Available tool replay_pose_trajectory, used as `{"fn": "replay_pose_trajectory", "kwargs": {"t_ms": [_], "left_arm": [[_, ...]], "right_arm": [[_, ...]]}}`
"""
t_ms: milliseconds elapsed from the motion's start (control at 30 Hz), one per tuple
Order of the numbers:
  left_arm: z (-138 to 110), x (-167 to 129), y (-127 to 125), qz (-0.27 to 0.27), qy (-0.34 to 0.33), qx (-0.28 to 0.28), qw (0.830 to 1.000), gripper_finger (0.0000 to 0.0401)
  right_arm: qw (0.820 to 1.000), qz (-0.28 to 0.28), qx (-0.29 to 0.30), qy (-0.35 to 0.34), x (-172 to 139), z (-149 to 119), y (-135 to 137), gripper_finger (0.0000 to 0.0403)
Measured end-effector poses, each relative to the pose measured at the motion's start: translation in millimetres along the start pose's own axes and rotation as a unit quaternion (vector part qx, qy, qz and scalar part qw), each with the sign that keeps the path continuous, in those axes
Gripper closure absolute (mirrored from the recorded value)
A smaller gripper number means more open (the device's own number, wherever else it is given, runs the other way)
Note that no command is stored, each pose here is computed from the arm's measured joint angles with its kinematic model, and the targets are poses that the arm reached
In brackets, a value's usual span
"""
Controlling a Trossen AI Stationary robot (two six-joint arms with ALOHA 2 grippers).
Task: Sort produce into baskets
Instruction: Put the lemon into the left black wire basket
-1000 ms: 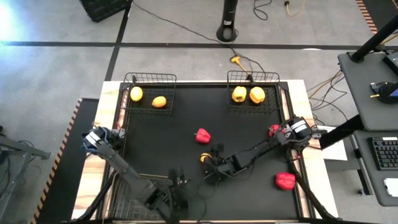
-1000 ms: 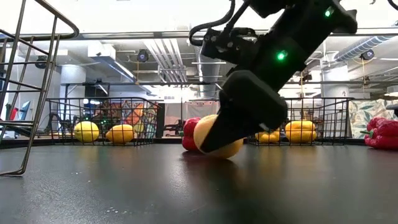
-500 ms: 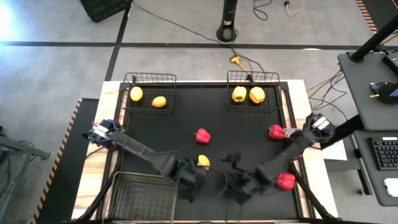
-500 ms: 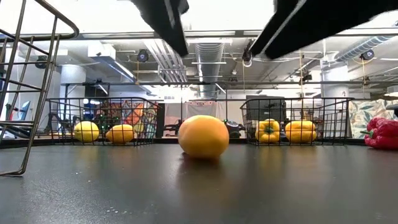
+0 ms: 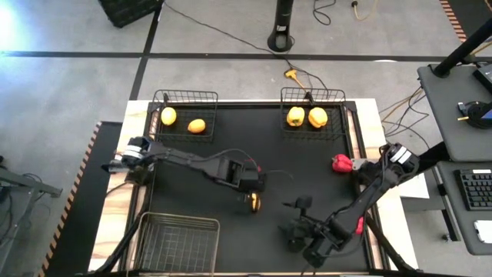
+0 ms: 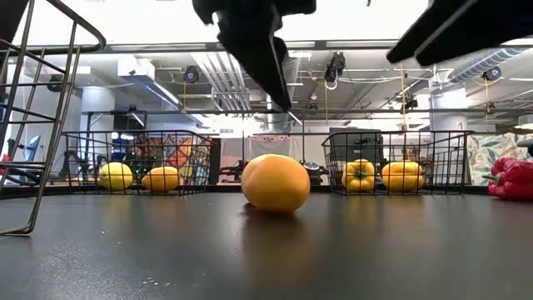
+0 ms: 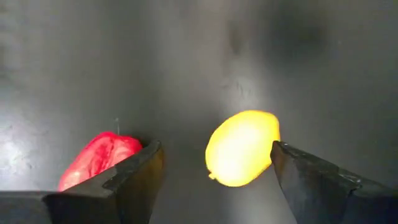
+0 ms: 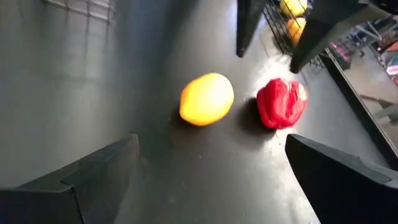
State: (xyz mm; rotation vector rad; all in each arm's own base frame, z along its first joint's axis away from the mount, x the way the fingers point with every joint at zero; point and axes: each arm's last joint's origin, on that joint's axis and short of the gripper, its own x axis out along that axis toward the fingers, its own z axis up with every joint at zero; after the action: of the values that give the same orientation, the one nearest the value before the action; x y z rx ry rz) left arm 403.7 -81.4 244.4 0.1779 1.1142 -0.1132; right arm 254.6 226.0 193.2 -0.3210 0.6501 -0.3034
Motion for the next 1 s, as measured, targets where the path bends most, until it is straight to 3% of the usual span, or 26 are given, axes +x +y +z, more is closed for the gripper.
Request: {"fn": "replay_pose_trajectory", "kwargs": {"t_ms": [233,533,667,800,1000], "left_arm": [[-4,33,-4,-0.064,0.033,0.065,0.995,0.0122],[-7,69,-7,-0.078,0.068,0.14,0.985,0.0122],[-10,85,-9,-0.088,0.081,0.135,0.984,0.0122],[-11,99,-10,-0.084,0.102,0.093,0.987,0.0121],[-11,115,-12,-0.071,0.129,0.118,0.982,0.0106]], "right_arm": [[1.0,-0.015,0.012,0.015,9,-12,-6,0.0004],[0.999,-0.026,0.026,0.018,14,-14,-10,0.0004],[0.999,-0.029,0.028,0.02,15,-14,-11,0.0004],[0.999,-0.034,0.029,0.017,16,-14,-12,0.0004],[0.999,-0.04,0.028,0.02,18,-13,-14,0.0004]]}}
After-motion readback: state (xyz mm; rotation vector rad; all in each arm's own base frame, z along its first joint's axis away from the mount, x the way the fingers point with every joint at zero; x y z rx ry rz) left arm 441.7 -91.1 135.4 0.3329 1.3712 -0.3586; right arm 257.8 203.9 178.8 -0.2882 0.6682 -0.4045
